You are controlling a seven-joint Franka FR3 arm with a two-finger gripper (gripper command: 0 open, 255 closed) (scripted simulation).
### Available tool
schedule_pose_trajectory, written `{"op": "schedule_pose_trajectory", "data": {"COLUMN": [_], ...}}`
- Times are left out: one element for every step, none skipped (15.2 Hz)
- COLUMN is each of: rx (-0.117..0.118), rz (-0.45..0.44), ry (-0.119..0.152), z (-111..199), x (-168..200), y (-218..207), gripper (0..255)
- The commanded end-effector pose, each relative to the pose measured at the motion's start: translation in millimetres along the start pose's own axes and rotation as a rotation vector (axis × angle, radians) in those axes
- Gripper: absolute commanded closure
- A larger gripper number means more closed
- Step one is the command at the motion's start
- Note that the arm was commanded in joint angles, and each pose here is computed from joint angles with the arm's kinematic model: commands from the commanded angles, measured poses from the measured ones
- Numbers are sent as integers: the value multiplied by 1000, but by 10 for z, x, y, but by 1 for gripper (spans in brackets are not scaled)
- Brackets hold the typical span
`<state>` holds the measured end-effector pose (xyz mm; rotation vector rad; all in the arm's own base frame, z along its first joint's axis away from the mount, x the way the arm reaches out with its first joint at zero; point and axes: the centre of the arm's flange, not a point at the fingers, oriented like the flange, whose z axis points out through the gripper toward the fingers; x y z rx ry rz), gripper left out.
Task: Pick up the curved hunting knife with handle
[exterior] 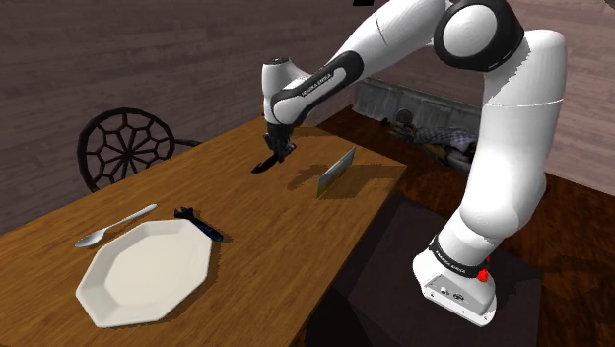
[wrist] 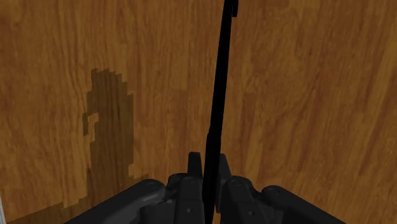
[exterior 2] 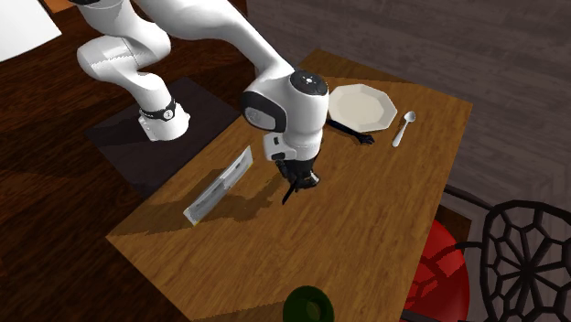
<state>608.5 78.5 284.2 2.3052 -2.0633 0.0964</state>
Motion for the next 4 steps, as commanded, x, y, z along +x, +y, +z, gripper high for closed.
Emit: {"op": "schedule_pose_trajectory", "data": {"rx": [0,0,0,0], "rz": [0,0,0,0], "ry": [0,0,0,0], "z": [-113,-166,-174,-174], "x": [-4,0,1,1], "y": [-1,-1,-1,-1], "gripper": [255,255,255,255]}}
